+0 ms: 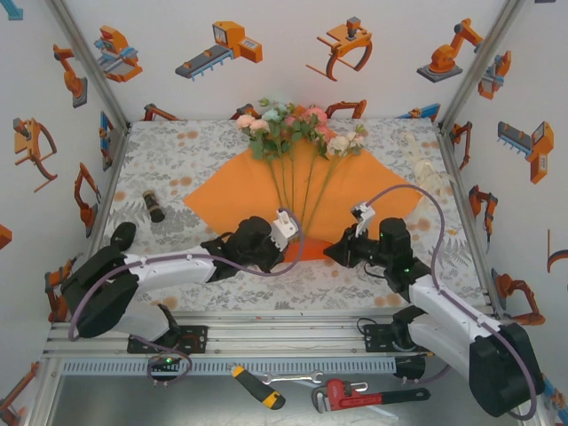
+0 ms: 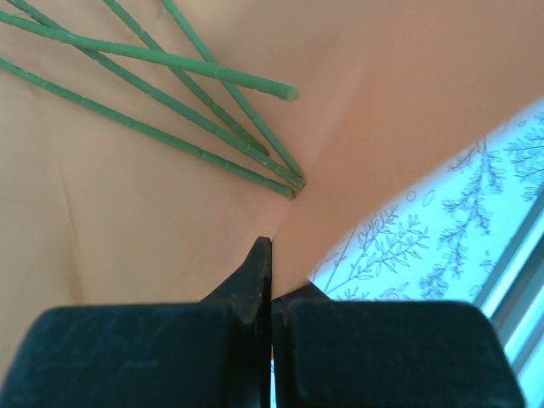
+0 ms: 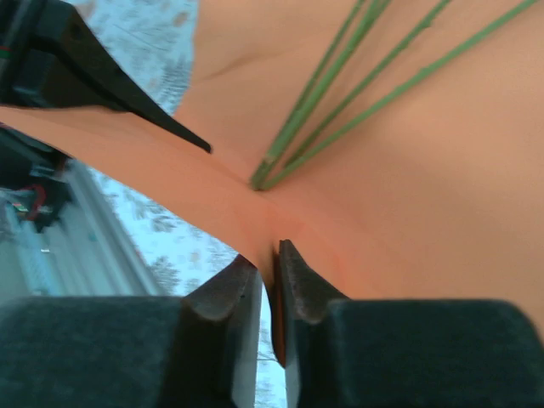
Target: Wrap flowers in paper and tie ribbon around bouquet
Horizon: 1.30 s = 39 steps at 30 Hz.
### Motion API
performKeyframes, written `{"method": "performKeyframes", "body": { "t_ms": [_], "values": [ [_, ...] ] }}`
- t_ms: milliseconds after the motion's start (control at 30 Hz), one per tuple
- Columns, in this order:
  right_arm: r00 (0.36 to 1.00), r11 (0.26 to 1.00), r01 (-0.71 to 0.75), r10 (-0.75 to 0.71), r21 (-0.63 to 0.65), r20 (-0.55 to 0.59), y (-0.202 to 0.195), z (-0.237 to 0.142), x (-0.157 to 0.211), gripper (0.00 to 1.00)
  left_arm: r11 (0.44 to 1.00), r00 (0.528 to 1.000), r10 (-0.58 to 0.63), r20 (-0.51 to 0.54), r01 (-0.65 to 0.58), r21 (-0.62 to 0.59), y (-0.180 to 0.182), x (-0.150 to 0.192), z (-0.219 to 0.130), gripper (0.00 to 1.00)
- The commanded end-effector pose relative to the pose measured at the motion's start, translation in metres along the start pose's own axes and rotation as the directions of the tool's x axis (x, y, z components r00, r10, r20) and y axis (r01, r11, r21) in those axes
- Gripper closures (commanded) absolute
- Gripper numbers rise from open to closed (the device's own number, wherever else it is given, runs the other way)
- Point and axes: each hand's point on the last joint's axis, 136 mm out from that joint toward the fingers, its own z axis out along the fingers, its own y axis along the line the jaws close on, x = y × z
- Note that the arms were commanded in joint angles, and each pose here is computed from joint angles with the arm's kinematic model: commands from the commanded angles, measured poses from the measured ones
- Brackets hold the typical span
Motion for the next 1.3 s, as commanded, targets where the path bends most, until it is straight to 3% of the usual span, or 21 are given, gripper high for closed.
{"method": "performKeyframes", "body": {
  "t_ms": [0, 100, 300, 367, 433, 500, 600, 767, 933, 1133, 1267],
  "values": [
    [0.994, 0.991, 0.066, -0.055, -0.120, 0.089, 0.043, -0.009, -0.024, 0.90, 0.996, 0.998, -0.057, 0.006, 0.056, 0.069, -0.016, -0.009, -0.019, 1.00],
    [0.996, 0.989, 0.066, -0.056, -0.132, 0.074, 0.053, -0.013, -0.014, 0.99, 0.995, 0.998, -0.062, 0.016, 0.060, 0.081, -0.024, -0.012, -0.026, 1.00],
    [0.992, 1.000, 0.020, -0.020, 0.004, 0.121, 0.031, -0.012, -0.017, 0.99, 0.998, 0.999, -0.025, 0.042, 0.028, -0.061, -0.001, -0.022, -0.031, 0.97],
    [0.989, 0.994, 0.019, -0.035, 0.106, 0.146, 0.014, -0.013, -0.021, 0.89, 0.994, 0.999, -0.028, 0.045, 0.032, -0.108, 0.009, -0.024, -0.028, 0.94],
    [0.990, 0.979, 0.002, -0.031, 0.203, 0.140, -0.004, -0.013, -0.022, 0.60, 0.993, 0.999, -0.022, 0.034, 0.026, -0.114, 0.012, -0.025, -0.021, 0.90],
    [0.995, 0.965, 0.016, -0.043, 0.263, 0.095, -0.015, -0.012, -0.016, 0.46, 0.993, 1.000, -0.015, 0.002, 0.015, -0.120, 0.013, -0.021, -0.011, 0.89],
    [0.999, 0.945, 0.028, -0.040, 0.326, 0.030, -0.029, -0.011, -0.003, 0.43, 0.989, 1.000, -0.016, -0.026, 0.012, -0.149, 0.019, -0.013, -0.001, 0.89],
    [1.000, 0.959, 0.025, -0.020, 0.282, -0.022, -0.028, -0.001, 0.011, 0.43, 0.984, 0.998, -0.052, -0.024, 0.047, -0.169, 0.026, -0.007, 0.009, 0.86],
    [0.999, 0.926, -0.025, 0.039, 0.377, -0.029, -0.051, 0.003, 0.020, 0.44, 0.969, 0.996, -0.077, -0.034, 0.067, -0.238, 0.040, 0.001, 0.017, 0.62],
    [0.998, 0.913, -0.027, 0.049, 0.408, -0.044, -0.064, 0.014, 0.024, 0.36, 0.918, 0.992, -0.109, -0.060, 0.077, -0.390, 0.068, 0.012, 0.005, 0.55],
    [0.995, 0.876, -0.031, 0.075, 0.481, -0.072, -0.080, 0.016, 0.030, 0.34, 0.898, 0.989, -0.140, -0.048, 0.107, -0.426, 0.074, 0.009, -0.003, 0.51]
  ]
}}
